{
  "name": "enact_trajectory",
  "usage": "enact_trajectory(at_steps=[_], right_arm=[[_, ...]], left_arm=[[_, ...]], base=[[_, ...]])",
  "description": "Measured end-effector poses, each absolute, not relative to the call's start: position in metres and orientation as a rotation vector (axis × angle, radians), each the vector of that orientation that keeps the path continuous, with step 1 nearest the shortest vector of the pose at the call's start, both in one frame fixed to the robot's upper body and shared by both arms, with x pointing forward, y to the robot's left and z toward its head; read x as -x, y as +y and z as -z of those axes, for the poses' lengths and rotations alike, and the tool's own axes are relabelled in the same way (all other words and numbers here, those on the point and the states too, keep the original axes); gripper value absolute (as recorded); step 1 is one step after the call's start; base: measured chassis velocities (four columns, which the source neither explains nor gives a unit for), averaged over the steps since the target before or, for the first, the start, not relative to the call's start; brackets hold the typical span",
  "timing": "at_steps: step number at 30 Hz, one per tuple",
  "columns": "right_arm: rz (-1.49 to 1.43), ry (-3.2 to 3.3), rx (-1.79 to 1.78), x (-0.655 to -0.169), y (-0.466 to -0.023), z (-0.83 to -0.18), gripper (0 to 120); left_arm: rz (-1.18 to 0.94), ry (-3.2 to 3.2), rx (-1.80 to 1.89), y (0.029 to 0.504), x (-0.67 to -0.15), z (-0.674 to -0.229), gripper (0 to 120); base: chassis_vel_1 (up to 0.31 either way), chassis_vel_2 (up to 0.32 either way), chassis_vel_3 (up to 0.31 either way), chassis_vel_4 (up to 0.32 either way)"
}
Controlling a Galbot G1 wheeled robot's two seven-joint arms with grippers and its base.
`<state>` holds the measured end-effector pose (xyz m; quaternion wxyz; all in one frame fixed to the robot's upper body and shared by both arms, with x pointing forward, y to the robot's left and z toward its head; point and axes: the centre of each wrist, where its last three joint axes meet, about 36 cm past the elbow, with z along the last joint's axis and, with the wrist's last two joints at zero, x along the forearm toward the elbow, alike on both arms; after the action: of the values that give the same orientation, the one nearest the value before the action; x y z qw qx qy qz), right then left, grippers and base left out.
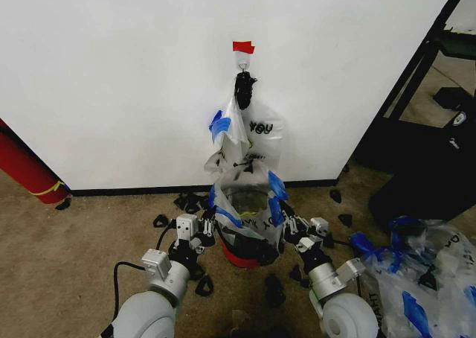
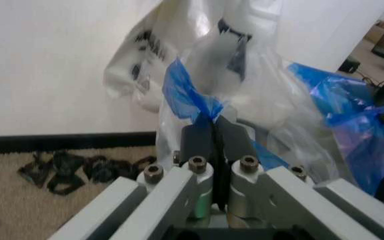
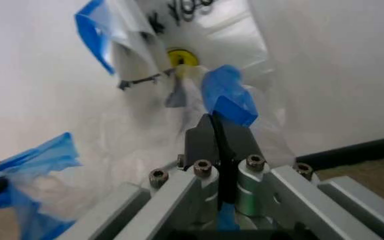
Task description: Pick up the garbage bag from the wall and place it over the trash bin.
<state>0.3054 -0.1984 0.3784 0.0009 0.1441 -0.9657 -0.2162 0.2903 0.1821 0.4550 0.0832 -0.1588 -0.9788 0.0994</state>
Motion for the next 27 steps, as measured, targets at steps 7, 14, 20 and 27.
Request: enact_trajectory(at_steps=[7,14,20,27], right_arm=[[0.564,-3.007,-0.273,-0.290,-0.216,-0.378,0],[0.462,-2.974,-0.152,-0.287,-0.230,-0.377,0],[0.337,-2.934,-0.111,-0.288,-0.240,-0.378,0],[0.238,-2.875,-0.119,-0.282,-0.242,-0.384,0]], left_arm=[[-0.235,-2.841,0.437,0.184,-0.283,-0.452,0],[-0.167,-2.772,0.391,0.186,-0.282,-0.457,0],[-0.099,-2.700,0.366,0.192,-0.282,-0.470,0],[-0.049,-2.629,0.394,0.192,-0.279,-0.483,0]], base=[[0.000,0.000,0.000,0.000],[0.000,0.000,0.000,0.000],[0.000,0.000,0.000,0.000],[0.000,0.000,0.000,0.000]])
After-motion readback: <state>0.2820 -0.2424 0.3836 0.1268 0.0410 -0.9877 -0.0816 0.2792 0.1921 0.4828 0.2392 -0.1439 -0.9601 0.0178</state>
